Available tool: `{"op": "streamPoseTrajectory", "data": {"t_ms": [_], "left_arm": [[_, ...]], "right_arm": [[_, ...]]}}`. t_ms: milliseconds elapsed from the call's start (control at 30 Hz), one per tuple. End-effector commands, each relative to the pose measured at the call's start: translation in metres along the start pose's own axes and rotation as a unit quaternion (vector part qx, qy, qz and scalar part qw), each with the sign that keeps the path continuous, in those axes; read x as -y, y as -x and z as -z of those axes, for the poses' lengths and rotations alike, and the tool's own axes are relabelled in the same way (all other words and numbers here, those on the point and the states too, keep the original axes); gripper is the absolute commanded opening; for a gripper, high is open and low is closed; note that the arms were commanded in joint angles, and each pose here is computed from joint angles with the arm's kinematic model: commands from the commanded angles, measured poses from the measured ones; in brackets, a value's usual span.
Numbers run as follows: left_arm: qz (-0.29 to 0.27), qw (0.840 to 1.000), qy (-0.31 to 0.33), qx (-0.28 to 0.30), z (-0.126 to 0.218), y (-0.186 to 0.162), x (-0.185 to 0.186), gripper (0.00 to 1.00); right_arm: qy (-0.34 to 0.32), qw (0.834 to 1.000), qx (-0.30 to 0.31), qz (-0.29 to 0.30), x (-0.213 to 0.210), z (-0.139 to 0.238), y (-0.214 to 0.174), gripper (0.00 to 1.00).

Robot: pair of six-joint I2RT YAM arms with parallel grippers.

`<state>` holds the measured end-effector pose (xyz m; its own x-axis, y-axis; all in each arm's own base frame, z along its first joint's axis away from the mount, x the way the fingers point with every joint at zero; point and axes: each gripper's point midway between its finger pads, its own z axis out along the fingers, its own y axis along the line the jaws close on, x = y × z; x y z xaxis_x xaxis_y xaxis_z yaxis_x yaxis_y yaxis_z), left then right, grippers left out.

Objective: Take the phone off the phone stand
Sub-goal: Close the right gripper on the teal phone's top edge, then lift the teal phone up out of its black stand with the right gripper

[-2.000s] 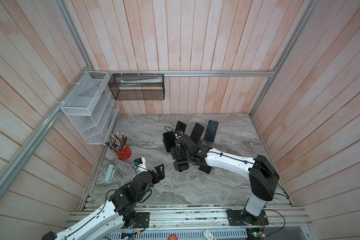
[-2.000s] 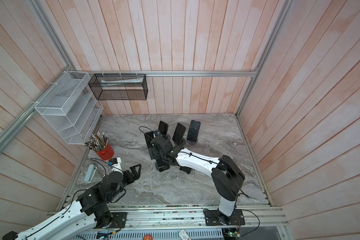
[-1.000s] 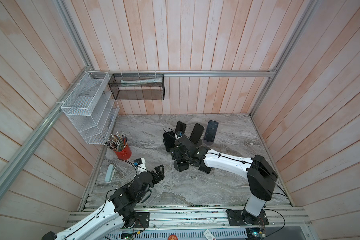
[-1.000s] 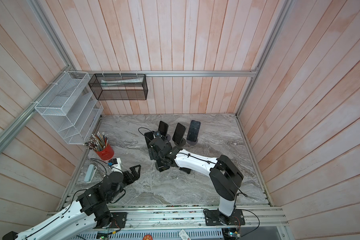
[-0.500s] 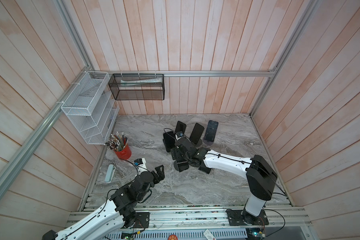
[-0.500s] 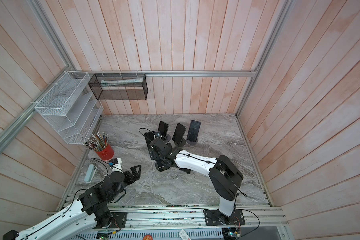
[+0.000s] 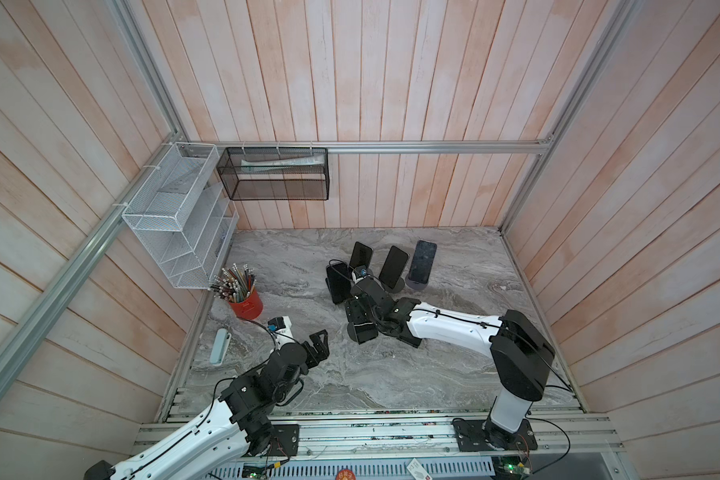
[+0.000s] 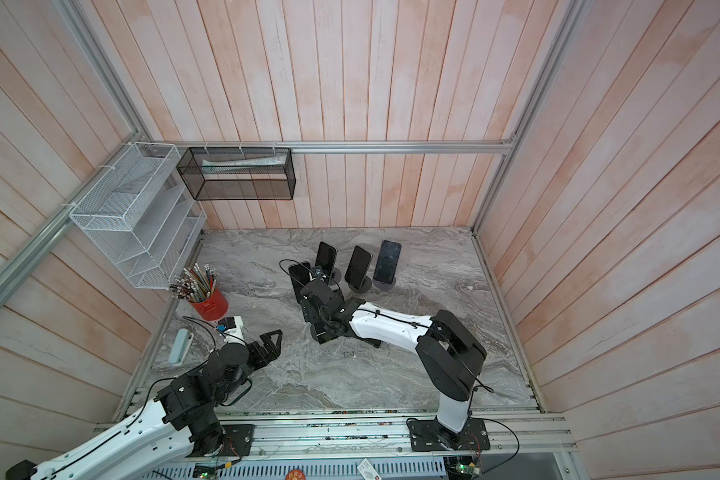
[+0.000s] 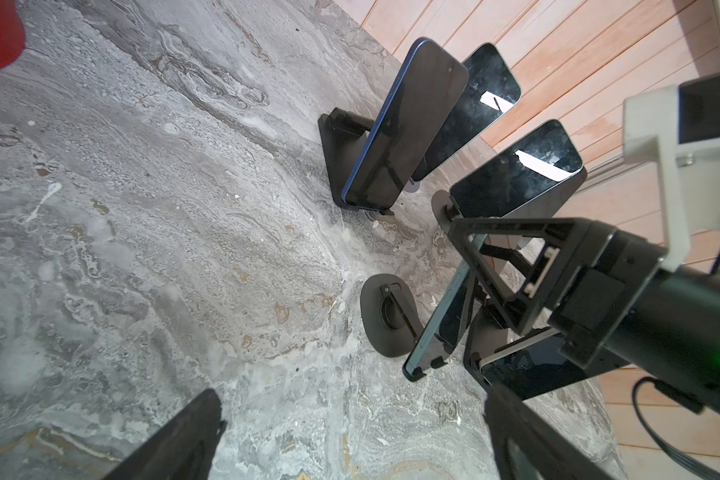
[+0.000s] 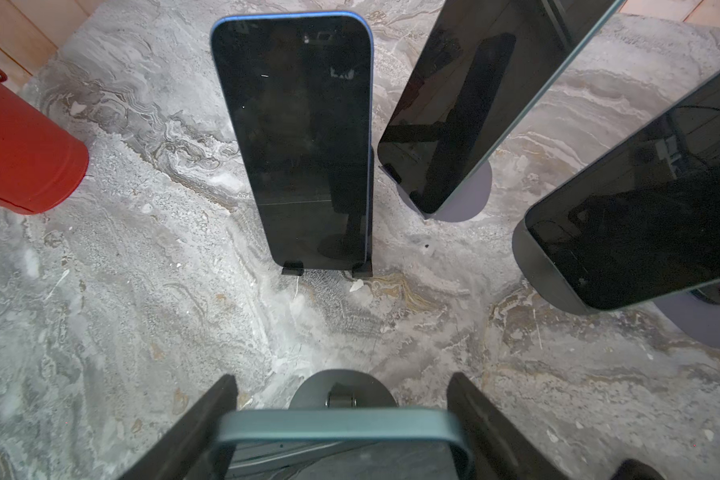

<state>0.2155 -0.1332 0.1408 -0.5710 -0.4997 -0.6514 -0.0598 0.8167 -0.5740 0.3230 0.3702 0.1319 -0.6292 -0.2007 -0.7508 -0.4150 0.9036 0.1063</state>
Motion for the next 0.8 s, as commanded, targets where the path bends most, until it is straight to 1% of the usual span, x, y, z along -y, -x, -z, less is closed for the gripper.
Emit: {"op": "streamPoseTrajectory", "data": {"t_ms": [0,500,767], "left_arm": [[0.000,1.000,0.002,0.004,-0.001,0.000,-0.002,1.00],[0.006,1.000,-0.022,0.012,0.005,0.008,0.009,1.00],[-0.004,0.999,-0.031,0.022,0.008,0.015,0.016,1.00]], "right_arm": [[0.009,1.000,0.003,-0.001,-0.003,0.005,0.000,0.78],[0.031,0.999,0.027,-0.003,-0.008,0.027,0.018,0.73],[0.033,0.999,0.033,0.001,-0.010,0.034,0.023,0.73]]}}
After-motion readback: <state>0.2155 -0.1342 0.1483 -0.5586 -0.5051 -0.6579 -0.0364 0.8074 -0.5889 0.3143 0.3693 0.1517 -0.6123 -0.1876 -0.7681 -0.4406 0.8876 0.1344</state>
